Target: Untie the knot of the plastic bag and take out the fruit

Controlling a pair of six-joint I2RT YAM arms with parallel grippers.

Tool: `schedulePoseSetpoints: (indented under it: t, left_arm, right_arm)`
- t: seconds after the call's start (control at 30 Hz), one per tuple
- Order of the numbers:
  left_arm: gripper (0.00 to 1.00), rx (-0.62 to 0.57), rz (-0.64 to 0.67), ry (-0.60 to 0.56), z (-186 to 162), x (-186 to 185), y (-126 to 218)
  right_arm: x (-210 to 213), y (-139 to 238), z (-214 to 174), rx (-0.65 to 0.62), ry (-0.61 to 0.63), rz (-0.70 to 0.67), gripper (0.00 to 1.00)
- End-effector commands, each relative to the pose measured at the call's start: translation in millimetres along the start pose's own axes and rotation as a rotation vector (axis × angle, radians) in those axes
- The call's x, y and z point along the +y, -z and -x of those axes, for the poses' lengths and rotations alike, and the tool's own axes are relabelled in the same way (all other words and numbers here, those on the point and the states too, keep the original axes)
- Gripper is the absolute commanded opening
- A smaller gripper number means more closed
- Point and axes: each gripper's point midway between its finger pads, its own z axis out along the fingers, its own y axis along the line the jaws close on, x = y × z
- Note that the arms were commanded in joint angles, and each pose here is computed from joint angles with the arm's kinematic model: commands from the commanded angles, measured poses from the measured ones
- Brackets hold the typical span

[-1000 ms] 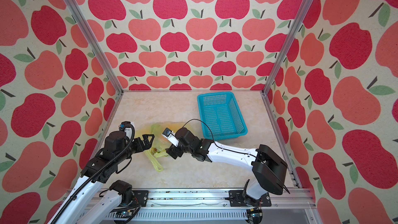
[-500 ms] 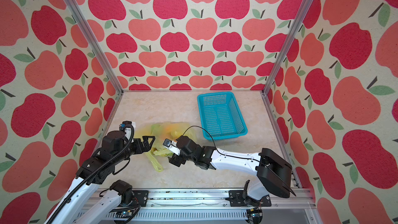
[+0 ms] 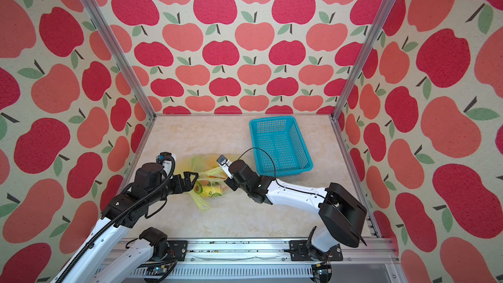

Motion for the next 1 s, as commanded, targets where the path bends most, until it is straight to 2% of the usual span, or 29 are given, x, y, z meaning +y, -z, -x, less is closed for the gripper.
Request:
schedulePoseSetpoints:
  t: [0.0, 0.2, 0.43, 0.53, 0.7, 0.87, 0.97]
  left_arm:
    - [0.92, -0.056, -0.032, -0.044, 8, -9, 6]
    - [0.90, -0.158, -0.120, -0.104, 15, -26, 20]
    - [0.92, -0.190, -0.162, -0.189, 14, -42, 19]
    - [0.94, -0.191, -0.182, -0.259, 11, -55, 19]
    - [0.98, -0.238, -0.209, -0.450, 4, -87, 27]
    - [0.99, -0.270, -0.143, -0.642, -6, -111, 22]
    - [0.99, -0.269, -0.034, -0.682, -5, -107, 8]
  right_arm:
    - [-27, 13, 9, -0.071, -0.198, 0.003, 0.00]
    - [-52, 10, 5, -0.072, -0.324, 0.009, 0.00]
    - [-78, 11, 15, -0.086, -0.452, -0.015, 0.00]
    - [-84, 11, 21, -0.090, -0.481, -0.015, 0.00]
    - [-95, 7, 26, -0.078, -0.510, -0.044, 0.00]
    - [-102, -4, 27, -0.046, -0.543, -0.034, 0.00]
    - [-104, -10, 25, -0.032, -0.564, -0.023, 0.00]
